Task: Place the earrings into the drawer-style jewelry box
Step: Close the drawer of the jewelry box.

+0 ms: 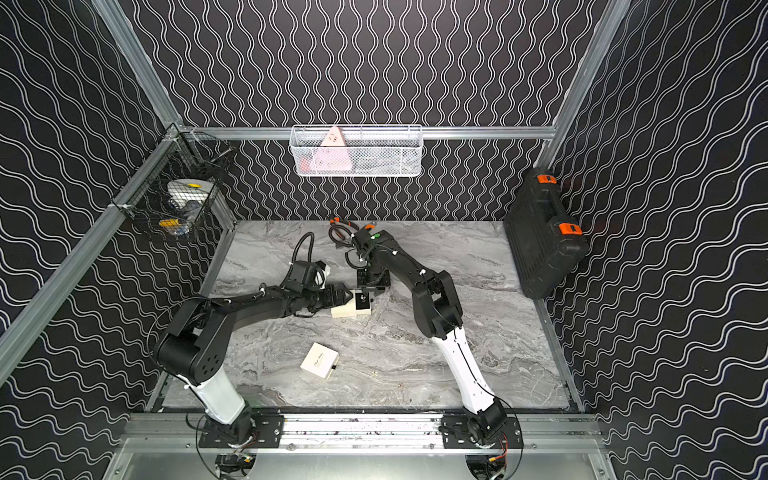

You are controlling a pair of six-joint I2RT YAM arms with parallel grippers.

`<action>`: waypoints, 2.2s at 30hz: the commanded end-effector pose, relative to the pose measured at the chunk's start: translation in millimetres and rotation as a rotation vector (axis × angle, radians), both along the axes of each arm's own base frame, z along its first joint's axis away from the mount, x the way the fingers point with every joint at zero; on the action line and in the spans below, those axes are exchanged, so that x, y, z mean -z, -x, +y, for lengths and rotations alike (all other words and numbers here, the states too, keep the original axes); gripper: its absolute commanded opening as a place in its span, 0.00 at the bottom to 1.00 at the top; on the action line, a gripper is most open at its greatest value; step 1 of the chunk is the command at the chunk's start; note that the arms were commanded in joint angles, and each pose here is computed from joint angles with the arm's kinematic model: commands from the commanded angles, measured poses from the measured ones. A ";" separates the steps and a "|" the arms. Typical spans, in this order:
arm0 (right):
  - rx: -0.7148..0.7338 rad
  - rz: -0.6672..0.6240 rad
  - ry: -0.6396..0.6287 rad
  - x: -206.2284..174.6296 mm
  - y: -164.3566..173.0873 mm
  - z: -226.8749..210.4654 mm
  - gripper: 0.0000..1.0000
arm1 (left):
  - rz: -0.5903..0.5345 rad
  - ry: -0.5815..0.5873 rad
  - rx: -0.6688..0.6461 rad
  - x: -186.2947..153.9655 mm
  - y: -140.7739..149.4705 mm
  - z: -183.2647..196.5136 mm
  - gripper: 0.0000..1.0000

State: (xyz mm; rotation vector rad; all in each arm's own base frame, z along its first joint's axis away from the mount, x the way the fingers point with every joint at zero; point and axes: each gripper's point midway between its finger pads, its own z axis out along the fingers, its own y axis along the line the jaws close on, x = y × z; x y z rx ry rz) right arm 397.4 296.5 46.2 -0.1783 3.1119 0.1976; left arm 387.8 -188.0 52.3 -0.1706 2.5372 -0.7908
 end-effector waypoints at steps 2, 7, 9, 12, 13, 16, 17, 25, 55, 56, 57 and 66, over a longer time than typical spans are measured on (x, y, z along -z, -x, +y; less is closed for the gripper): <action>-0.017 -0.003 0.015 -13.2 2.9 -9.5 0.37 | -0.003 -0.009 -0.012 -3.6 -2.8 3.6 0.99; -0.007 0.003 -0.073 -29.2 8.6 -11.3 0.42 | -0.002 -0.019 -0.012 -8.3 0.7 7.2 0.99; 0.005 0.027 -0.206 -28.1 13.3 1.1 0.46 | -0.003 -0.007 -0.012 -8.6 1.2 5.6 0.99; 0.032 0.082 -0.353 -22.1 19.9 12.4 0.51 | 0.007 0.017 -0.009 -6.0 -0.1 1.6 0.99; 0.035 0.091 -0.370 -19.7 21.5 13.5 0.52 | 0.011 0.025 -0.010 -5.0 -0.6 0.4 0.99; 0.031 0.126 -0.387 -9.3 27.2 15.3 0.54 | 0.013 0.053 -0.010 -4.3 -1.8 -3.8 0.99; 0.031 0.135 -0.396 -6.3 28.5 16.7 0.54 | 0.014 0.059 -0.010 -4.0 -2.6 -4.8 0.99; 0.045 0.151 -0.471 -3.5 30.4 28.5 0.50 | 0.025 0.133 -0.008 -2.5 -6.8 -19.2 0.99; 0.151 0.089 -0.479 6.1 -11.3 5.7 0.40 | 0.016 0.264 0.014 2.3 -40.7 -78.2 0.99; 0.170 0.078 -0.480 5.7 -19.1 -0.4 0.39 | 0.016 0.267 0.012 3.3 -42.2 -79.0 0.99; 0.186 0.070 -0.481 5.7 -25.5 -6.1 0.39 | 0.013 0.272 0.010 3.3 -44.2 -79.7 0.99; 0.252 0.022 -0.431 9.6 -52.1 -38.4 0.38 | 0.004 0.265 -0.003 7.1 -68.6 -86.6 0.99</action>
